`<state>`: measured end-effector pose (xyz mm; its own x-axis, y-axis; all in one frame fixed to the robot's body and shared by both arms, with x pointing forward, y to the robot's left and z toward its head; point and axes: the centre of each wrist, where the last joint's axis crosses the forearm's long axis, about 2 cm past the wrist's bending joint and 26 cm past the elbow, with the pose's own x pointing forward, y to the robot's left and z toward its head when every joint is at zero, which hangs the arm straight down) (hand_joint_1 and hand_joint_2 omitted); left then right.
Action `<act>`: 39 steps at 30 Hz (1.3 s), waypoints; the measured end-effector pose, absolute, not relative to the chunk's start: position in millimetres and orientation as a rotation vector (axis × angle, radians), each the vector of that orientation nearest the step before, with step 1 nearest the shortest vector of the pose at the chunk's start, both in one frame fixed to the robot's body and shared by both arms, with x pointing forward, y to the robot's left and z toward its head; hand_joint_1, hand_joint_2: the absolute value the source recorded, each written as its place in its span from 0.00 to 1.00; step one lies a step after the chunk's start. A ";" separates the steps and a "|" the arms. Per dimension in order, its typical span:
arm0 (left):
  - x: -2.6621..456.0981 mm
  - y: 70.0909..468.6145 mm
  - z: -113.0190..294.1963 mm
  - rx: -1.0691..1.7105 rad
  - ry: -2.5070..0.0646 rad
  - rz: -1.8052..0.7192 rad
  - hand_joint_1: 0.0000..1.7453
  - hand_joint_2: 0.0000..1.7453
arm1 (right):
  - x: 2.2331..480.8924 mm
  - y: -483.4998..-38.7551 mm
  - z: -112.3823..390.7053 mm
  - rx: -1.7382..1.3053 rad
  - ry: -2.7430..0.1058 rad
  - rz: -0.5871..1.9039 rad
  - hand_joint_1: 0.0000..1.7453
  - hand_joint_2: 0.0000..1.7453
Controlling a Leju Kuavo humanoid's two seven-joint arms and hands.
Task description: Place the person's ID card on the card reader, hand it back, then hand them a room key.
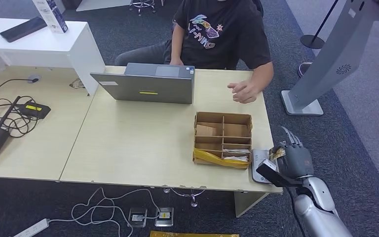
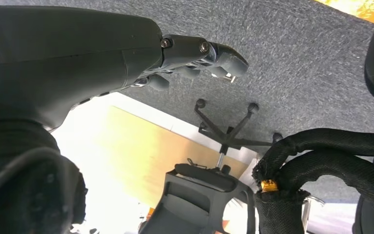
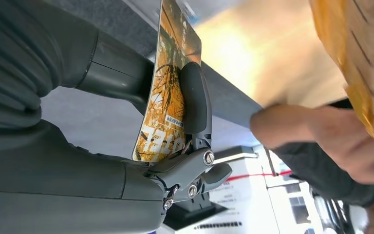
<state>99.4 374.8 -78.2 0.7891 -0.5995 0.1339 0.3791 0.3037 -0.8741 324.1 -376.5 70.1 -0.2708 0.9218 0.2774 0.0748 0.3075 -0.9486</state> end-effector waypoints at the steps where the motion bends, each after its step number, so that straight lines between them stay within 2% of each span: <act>1: 99.4 374.8 -78.2 -1.082 0.236 -0.657 0.00 0.00 | 328.6 -375.9 76.2 -0.937 -1.624 1.104 1.00 1.00; 12: 100.2 374.3 -78.1 -1.075 0.255 -0.676 0.00 0.00 | 361.9 -374.4 134.5 -1.014 -1.763 1.065 1.00 1.00; 24: 101.2 373.7 -78.0 -1.076 0.255 -0.680 0.00 0.00 | 397.8 -348.6 158.6 -1.031 -1.871 1.118 1.00 1.00; 35: 101.0 373.7 -78.0 -1.071 0.266 -0.687 0.00 0.00 | 427.6 -336.0 161.6 -0.999 -1.790 1.114 1.00 1.00; 36: 101.0 373.7 -78.1 -1.071 0.268 -0.687 0.00 0.00 | 428.4 -335.6 160.2 -0.996 -1.779 1.115 0.97 1.00; 37: 100.9 373.7 -78.1 -1.071 0.268 -0.688 0.00 0.00 | 428.8 -335.2 158.6 -0.993 -1.768 1.118 0.76 1.00; 39: 100.8 373.6 -78.1 -1.071 0.269 -0.687 0.00 0.00 | 429.1 -334.8 156.0 -0.991 -1.750 1.121 0.26 1.00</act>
<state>100.8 373.6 -78.1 0.7639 -0.6340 0.1199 0.3847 0.2982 -0.8735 429.1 -334.8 156.0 -0.3592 0.9079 0.2162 0.1835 0.2958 -0.9375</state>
